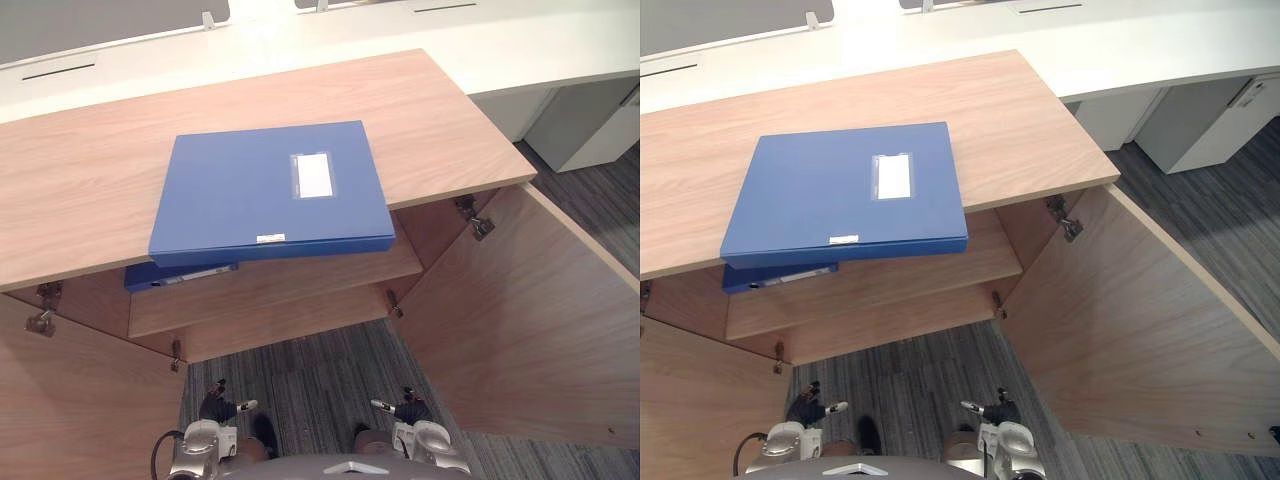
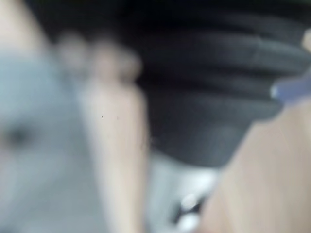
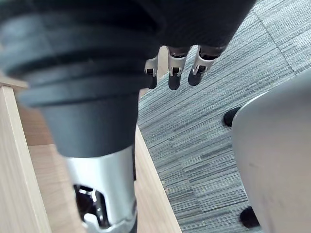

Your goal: Walk over to the cabinet, pick up the folder, carry it to the office cabinet, place the folder inside the office cabinet, then close the office cabinet door

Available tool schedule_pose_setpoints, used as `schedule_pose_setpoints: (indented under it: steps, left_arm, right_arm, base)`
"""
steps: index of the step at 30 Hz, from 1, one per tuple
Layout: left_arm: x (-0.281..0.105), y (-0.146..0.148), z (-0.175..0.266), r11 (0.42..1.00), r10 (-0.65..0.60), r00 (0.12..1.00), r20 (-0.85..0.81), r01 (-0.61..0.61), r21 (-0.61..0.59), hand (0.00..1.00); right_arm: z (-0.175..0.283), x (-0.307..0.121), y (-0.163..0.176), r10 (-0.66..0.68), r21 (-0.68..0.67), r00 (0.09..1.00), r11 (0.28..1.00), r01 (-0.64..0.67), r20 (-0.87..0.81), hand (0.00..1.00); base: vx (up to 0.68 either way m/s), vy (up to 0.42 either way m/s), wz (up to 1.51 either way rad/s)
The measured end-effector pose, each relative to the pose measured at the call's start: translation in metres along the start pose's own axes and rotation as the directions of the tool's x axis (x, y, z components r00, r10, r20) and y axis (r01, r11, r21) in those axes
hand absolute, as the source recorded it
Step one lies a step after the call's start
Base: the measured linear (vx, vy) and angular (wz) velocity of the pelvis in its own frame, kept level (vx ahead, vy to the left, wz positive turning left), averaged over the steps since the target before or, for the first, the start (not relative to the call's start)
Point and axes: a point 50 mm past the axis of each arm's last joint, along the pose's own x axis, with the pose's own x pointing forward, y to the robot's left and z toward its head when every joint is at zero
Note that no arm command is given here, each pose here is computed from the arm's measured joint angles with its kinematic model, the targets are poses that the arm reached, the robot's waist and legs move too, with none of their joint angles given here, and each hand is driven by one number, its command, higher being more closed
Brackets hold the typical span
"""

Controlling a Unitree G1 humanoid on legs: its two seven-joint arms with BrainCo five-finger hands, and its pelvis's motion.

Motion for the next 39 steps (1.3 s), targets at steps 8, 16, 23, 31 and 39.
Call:
schedule_pose_setpoints:
  steps: [8,16,23,31,39]
  left_arm:
    - [-0.002,0.002,0.03,0.999,0.031,0.987,0.155,-0.027,-0.029,0.0]
    - [-0.03,0.051,0.107,0.957,0.277,0.806,0.522,-0.185,-0.223,0.0]
    - [-0.058,0.065,0.138,0.921,0.382,0.65,0.657,-0.207,-0.33,0.0]
    - [-0.084,0.071,0.155,0.906,0.42,0.517,0.746,-0.184,-0.382,0.0]
    - [-0.107,0.066,0.16,0.921,0.369,0.458,0.808,-0.064,-0.384,0.0]
  right_arm:
    - [-0.002,-0.001,0.003,0.01,-0.019,1.0,1.0,-0.01,-0.001,0.0]
    - [0.011,-0.001,0.011,0.047,-0.068,0.997,0.997,-0.043,0.061,0.0]
    - [0.013,-0.001,0.015,0.053,-0.1,0.995,0.994,-0.044,0.08,0.0]
    - [0.013,-0.001,0.017,0.053,-0.115,0.995,0.992,-0.043,0.079,0.0]
    - [0.007,-0.003,0.018,0.061,-0.159,0.996,0.986,-0.05,0.07,0.0]
  base:
    - [0.03,-0.022,0.1]
    - [0.02,-0.001,0.09]
    - [0.02,-0.029,0.15]
    - [-0.02,-0.011,0.05]
    - [-0.06,-0.02,0.1]
